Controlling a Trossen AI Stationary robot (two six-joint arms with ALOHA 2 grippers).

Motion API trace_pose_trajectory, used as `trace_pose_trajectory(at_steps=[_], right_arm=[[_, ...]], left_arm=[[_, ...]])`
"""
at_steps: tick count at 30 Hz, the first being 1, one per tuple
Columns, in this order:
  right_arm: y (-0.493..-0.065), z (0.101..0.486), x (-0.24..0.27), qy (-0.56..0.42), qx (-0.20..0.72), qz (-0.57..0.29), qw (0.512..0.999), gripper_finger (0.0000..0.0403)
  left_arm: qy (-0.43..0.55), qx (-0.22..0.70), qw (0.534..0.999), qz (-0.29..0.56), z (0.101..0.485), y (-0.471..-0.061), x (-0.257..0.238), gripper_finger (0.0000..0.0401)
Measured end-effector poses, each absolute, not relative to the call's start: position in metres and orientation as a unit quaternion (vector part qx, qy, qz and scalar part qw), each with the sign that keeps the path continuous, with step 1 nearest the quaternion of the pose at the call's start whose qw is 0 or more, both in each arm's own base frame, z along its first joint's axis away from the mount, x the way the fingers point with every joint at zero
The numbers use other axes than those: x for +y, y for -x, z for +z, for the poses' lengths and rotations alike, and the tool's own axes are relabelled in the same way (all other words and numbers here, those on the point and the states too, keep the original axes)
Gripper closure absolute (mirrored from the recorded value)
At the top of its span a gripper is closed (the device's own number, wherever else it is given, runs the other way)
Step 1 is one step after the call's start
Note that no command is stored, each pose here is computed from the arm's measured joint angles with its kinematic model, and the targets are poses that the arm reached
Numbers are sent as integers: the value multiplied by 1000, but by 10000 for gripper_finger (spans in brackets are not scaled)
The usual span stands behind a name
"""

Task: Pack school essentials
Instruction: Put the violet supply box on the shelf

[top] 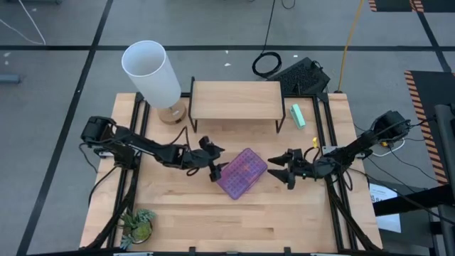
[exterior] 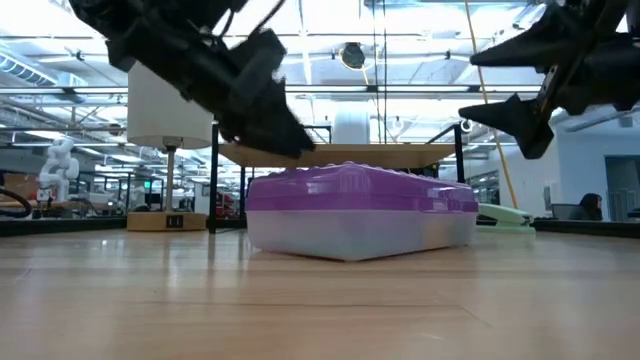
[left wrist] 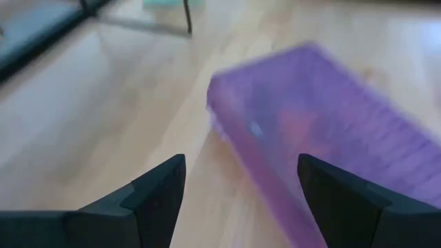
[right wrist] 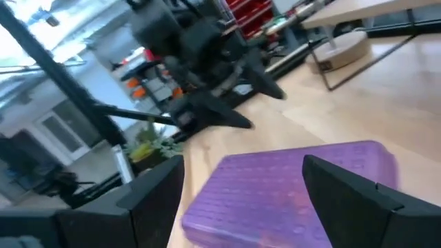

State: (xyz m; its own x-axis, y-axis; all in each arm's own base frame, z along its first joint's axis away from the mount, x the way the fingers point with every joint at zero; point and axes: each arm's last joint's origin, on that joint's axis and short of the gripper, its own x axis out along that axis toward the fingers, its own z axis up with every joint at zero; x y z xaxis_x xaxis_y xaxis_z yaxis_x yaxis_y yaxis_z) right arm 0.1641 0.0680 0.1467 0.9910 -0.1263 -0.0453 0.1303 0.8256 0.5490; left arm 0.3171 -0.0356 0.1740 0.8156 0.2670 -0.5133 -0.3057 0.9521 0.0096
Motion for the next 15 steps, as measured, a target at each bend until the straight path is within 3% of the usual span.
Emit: trace_pose_trajectory(at_steps=[5,15], right_arm=[[-163,146,64,-296,-12,-126,947,114],[-163,144,67,-306,-2,-108,946,115]], left_arm=[[14,261,950,171,177,-316,-31,119],[3,239,955,177,181,-319,-25,119]])
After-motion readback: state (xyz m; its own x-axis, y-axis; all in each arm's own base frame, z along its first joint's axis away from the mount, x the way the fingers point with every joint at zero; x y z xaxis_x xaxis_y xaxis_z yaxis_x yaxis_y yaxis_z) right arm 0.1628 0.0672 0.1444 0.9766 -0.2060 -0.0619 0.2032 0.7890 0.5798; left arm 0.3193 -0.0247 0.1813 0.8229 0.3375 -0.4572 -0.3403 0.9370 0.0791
